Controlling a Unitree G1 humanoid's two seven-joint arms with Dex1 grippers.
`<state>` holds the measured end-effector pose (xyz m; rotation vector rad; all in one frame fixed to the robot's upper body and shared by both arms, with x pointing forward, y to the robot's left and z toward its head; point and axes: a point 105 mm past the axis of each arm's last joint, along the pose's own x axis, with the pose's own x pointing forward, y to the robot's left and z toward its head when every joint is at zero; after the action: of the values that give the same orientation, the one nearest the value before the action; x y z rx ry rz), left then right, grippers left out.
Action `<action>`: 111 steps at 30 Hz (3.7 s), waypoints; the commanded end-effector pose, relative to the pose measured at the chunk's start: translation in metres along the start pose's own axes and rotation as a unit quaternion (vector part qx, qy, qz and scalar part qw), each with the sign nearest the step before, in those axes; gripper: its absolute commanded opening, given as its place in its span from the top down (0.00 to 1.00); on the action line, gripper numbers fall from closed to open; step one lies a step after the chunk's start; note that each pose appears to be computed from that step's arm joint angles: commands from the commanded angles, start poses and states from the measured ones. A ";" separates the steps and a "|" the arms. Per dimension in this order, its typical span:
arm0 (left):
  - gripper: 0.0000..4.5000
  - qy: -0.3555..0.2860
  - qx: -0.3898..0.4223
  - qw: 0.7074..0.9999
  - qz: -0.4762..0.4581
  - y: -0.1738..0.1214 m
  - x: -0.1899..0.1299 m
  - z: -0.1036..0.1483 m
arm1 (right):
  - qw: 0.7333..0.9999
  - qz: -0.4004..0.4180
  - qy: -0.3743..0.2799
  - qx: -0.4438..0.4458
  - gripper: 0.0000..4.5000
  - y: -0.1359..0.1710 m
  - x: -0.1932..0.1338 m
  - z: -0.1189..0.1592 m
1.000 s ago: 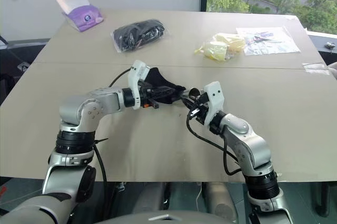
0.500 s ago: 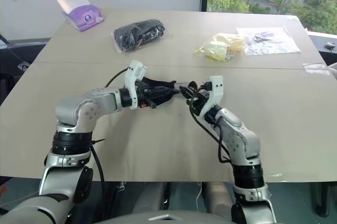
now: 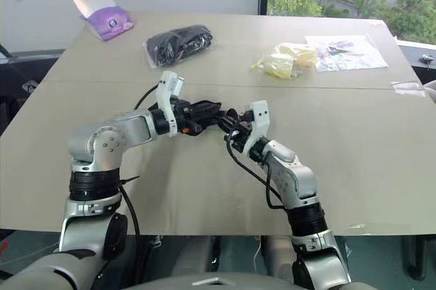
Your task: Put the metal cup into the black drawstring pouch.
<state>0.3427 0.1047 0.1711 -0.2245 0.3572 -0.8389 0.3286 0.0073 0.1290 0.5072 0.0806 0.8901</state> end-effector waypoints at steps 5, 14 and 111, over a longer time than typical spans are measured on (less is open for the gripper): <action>1.00 -0.040 0.009 0.999 0.001 -0.004 -0.013 0.013 | 0.987 -0.021 -0.089 0.136 0.99 -0.012 0.004 0.028; 1.00 -0.046 0.011 0.999 0.021 0.009 -0.014 0.011 | 0.981 0.002 -0.070 0.179 0.99 -0.005 0.003 0.024; 1.00 -0.053 -0.188 0.980 -0.029 0.011 -0.016 -0.005 | 0.976 0.035 -0.035 0.211 0.99 0.004 -0.011 -0.013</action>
<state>0.3416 0.1241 0.1533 -0.6436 0.4596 -0.7842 0.3179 -0.0055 0.1130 0.9286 0.2033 0.8977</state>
